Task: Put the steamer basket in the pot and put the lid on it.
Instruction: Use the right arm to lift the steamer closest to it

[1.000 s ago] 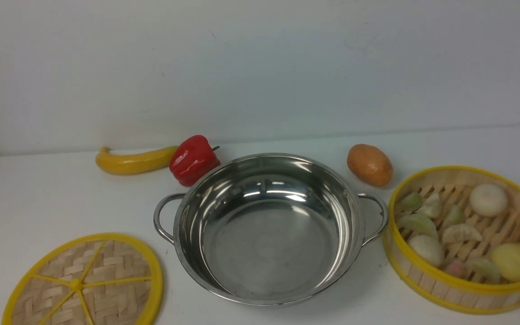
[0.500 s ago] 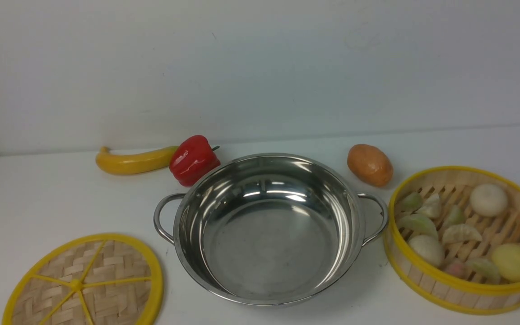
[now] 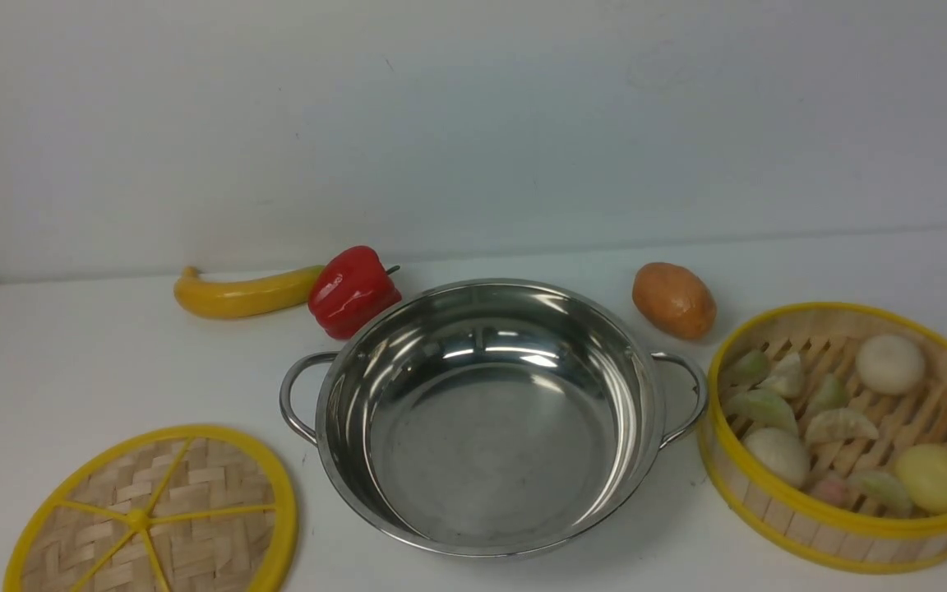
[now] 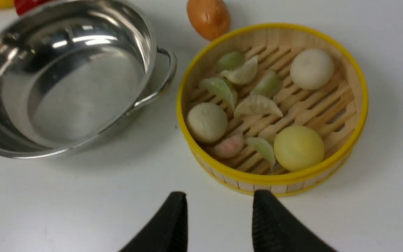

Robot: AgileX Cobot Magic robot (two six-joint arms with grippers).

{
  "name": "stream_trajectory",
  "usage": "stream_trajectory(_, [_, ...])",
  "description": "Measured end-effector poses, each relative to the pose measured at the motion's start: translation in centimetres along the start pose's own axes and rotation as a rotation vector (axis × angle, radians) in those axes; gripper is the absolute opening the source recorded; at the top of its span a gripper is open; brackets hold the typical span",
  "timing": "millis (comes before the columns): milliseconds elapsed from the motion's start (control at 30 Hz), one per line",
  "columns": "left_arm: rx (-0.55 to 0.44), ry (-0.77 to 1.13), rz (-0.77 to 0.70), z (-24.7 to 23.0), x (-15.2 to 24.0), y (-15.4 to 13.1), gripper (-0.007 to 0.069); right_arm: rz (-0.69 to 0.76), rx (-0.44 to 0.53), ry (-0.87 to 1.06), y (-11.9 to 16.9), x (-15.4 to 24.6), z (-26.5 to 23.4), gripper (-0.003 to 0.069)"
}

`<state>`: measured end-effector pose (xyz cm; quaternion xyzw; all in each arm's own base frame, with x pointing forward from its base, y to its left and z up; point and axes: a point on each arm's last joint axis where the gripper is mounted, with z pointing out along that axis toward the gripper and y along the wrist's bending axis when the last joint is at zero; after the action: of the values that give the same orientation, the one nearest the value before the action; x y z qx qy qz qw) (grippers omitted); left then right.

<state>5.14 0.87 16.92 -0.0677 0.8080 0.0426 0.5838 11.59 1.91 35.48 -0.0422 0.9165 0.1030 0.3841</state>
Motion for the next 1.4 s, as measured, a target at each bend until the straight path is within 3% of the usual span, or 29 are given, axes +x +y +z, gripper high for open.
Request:
stream_trajectory(100, [0.000, 0.000, 0.000, 0.0, 0.0, 0.0, 0.0290, 0.013, 0.011, 0.087, -0.7, -2.1, 2.2, 0.0269])
stream_trajectory(267, [0.000, 0.000, 0.000, 0.0, 0.0, 0.0, 0.0290, 0.021, 0.054, 0.188, -2.0, -4.4, 5.8, 0.0388])
stream_trajectory(300, [0.000, 0.000, 0.000, 0.0, 0.0, 0.0, 0.0290, 0.027, 0.090, 0.225, -2.7, -5.0, 7.4, 0.0437])
stream_trajectory(400, [0.000, 0.000, 0.000, 0.0, 0.0, 0.0, 0.0290, 0.032, 0.199, 0.312, -4.5, -5.8, 10.5, 0.0472])
stream_trajectory(533, [0.000, 0.000, 0.000, 0.0, 0.0, 0.0, 0.0290, -0.010, 0.298, 0.399, -6.3, -6.3, 13.5, 0.0449])
stream_trajectory(767, [0.000, 0.000, 0.000, 0.0, 0.0, 0.0, 0.0290, -0.043, 0.319, 0.477, -7.7, -8.2, 18.3, 0.0353])
stream_trajectory(1033, [0.000, 0.000, 0.000, 0.0, 0.0, 0.0, 0.0290, -0.035, 0.242, 0.615, -9.8, -9.6, 24.1, 0.0315])
stream_trajectory(1200, [0.000, 0.000, 0.000, 0.0, 0.0, 0.0, 0.0290, 0.016, 0.183, 0.614, -12.1, -9.2, 24.1, 0.0326])
stream_trajectory(1400, [0.000, 0.000, 0.000, 0.0, 0.0, 0.0, 0.0290, -0.051, 0.181, 0.626, -13.4, -9.1, 23.7, 0.0337])
